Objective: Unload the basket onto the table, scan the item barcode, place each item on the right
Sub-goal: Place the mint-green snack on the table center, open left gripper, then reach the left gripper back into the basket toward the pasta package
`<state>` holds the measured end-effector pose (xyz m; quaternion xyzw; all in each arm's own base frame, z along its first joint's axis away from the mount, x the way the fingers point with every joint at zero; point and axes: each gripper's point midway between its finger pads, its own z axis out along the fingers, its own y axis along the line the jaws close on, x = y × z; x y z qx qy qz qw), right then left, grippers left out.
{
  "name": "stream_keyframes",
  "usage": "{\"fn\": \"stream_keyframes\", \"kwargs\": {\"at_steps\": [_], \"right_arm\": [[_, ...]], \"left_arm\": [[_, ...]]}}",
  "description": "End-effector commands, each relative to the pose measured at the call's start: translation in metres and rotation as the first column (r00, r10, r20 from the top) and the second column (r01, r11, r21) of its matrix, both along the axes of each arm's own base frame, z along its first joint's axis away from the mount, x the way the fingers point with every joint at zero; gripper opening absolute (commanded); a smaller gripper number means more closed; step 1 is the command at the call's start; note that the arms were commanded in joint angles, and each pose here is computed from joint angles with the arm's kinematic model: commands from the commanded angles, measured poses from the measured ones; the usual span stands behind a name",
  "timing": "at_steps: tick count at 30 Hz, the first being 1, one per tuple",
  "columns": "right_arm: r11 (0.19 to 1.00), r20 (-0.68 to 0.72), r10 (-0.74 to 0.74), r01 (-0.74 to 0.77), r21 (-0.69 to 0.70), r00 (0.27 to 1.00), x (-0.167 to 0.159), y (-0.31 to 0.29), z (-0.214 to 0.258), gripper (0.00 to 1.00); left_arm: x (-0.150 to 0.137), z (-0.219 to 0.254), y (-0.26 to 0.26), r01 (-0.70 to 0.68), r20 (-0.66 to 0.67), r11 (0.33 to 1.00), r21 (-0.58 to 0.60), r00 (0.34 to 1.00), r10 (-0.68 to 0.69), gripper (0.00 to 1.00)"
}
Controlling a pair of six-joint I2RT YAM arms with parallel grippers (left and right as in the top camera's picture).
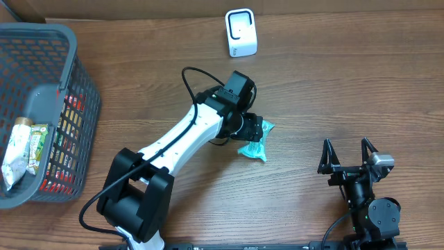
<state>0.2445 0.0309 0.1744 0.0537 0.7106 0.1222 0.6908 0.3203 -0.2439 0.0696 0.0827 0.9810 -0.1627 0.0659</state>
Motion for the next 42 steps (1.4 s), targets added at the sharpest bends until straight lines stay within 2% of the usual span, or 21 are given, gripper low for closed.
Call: {"fn": "stream_keyframes", "kwargs": {"at_steps": [1,4,7,10,13,15,19,21,26,28,30,32,39,42], "right_arm": [[1.0,0.008,-0.001,0.001,-0.007,1.0,0.0,0.0,-0.001,1.0],[1.0,0.008,-0.001,0.001,-0.006,1.0,0.0,0.0,-0.001,1.0],[1.0,0.008,-0.001,0.001,-0.007,1.0,0.0,0.0,-0.001,1.0],[1.0,0.008,-0.001,0.001,-0.007,1.0,0.0,0.0,-0.001,1.0],[1.0,0.008,-0.001,0.001,-0.007,1.0,0.0,0.0,-0.001,1.0],[1.0,0.008,-0.001,0.001,-0.007,1.0,0.0,0.0,-0.001,1.0],[1.0,0.008,-0.001,0.001,-0.007,1.0,0.0,0.0,-0.001,1.0],[1.0,0.008,-0.001,0.001,-0.007,1.0,0.0,0.0,-0.001,1.0],[1.0,0.008,-0.001,0.001,-0.007,1.0,0.0,0.0,-0.001,1.0],[1.0,0.008,-0.001,0.001,-0.007,1.0,0.0,0.0,-0.001,1.0],[1.0,0.008,-0.001,0.001,-0.007,1.0,0.0,0.0,-0.001,1.0],[1.0,0.008,-0.001,0.001,-0.007,1.0,0.0,0.0,-0.001,1.0],[1.0,0.008,-0.001,0.001,-0.007,1.0,0.0,0.0,-0.001,1.0],[1.0,0.008,-0.001,0.001,-0.007,1.0,0.0,0.0,-0.001,1.0]], "left_arm": [[0.039,0.066,0.01,-0.062,0.105,0.996,-0.068,0.992,0.069,0.8],[0.062,0.141,0.039,-0.105,0.205,0.99,-0.1,0.971,0.123,0.81],[0.074,0.22,0.089,-0.194,0.318,0.974,-0.114,0.922,0.22,0.83],[0.068,0.283,0.155,-0.318,0.42,0.943,-0.101,0.845,0.331,0.9],[0.048,0.316,0.231,-0.481,0.478,0.875,-0.049,0.758,0.444,0.94],[0.033,0.321,0.278,-0.588,0.479,0.809,-0.019,0.705,0.523,0.97],[0.001,0.301,0.359,-0.753,0.396,0.657,0.032,0.613,0.684,0.98],[-0.011,0.289,0.388,-0.796,0.354,0.604,0.039,0.576,0.737,0.96],[-0.031,0.245,0.457,-0.896,0.256,0.443,0.015,0.432,0.865,0.95],[-0.039,0.223,0.471,-0.911,0.215,0.412,0.034,0.409,0.887,0.95],[-0.042,0.199,0.481,-0.915,0.185,0.399,0.052,0.402,0.897,0.95],[-0.039,0.18,0.487,-0.906,0.181,0.419,0.064,0.423,0.888,0.95],[-0.004,0.112,0.505,-0.828,0.211,0.553,0.092,0.559,0.802,0.98],[0.006,0.079,0.508,-0.758,0.181,0.638,0.134,0.652,0.736,0.97]]}}
